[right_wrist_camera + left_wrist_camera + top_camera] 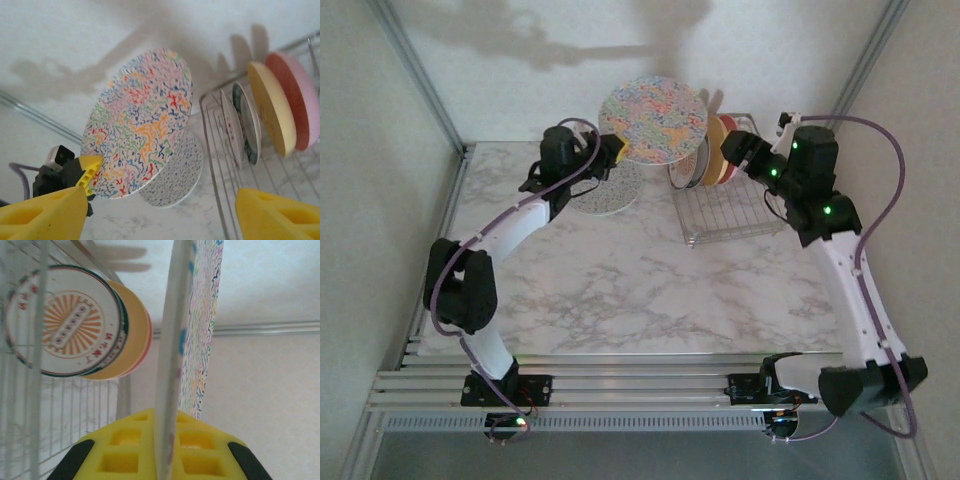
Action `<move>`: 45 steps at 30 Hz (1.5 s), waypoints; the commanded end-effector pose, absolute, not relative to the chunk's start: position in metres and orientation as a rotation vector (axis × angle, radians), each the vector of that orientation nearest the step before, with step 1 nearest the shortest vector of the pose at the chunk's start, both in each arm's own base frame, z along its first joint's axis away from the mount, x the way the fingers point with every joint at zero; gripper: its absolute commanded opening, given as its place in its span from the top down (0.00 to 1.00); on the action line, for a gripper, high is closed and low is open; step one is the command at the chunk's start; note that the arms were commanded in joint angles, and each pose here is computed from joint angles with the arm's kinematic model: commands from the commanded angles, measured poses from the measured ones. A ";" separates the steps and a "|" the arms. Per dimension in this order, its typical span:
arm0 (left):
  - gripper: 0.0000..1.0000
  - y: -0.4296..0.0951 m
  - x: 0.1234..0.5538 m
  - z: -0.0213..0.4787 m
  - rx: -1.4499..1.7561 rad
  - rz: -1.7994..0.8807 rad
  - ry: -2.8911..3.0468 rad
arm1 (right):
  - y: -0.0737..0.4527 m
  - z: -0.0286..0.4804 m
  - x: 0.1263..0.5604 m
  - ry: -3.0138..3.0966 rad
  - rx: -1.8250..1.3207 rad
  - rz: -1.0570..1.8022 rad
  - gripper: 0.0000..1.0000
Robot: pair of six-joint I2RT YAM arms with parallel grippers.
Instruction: Unload the plates from the dish rack
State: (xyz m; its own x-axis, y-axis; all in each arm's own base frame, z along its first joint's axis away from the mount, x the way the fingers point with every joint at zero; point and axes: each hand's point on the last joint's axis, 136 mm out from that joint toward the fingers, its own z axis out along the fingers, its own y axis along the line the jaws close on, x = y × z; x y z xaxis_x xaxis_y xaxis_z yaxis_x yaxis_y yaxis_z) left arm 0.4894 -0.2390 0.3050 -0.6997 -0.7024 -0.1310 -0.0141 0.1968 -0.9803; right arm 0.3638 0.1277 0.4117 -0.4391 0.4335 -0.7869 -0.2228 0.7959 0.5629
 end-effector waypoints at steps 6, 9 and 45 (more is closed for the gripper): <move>1.00 -0.170 0.477 0.297 -0.695 -1.442 1.822 | 0.155 0.406 0.353 1.790 -0.183 0.507 0.20; 1.00 -0.144 0.475 0.270 -0.771 -1.374 1.822 | 0.170 0.400 0.348 1.800 -0.255 0.501 0.20; 1.00 -0.108 0.510 0.117 -0.979 -1.174 1.914 | 0.237 0.378 0.329 1.811 -0.556 0.510 0.19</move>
State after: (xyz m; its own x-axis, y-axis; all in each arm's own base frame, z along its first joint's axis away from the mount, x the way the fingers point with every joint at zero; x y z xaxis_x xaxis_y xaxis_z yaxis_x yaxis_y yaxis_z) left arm 0.4884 -0.1086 0.0810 -0.4948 -0.8638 -0.0948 -0.3756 0.3110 -0.8730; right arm 0.3297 0.2319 0.3706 -0.2754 -0.1372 -0.9515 -0.5967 0.8004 0.0572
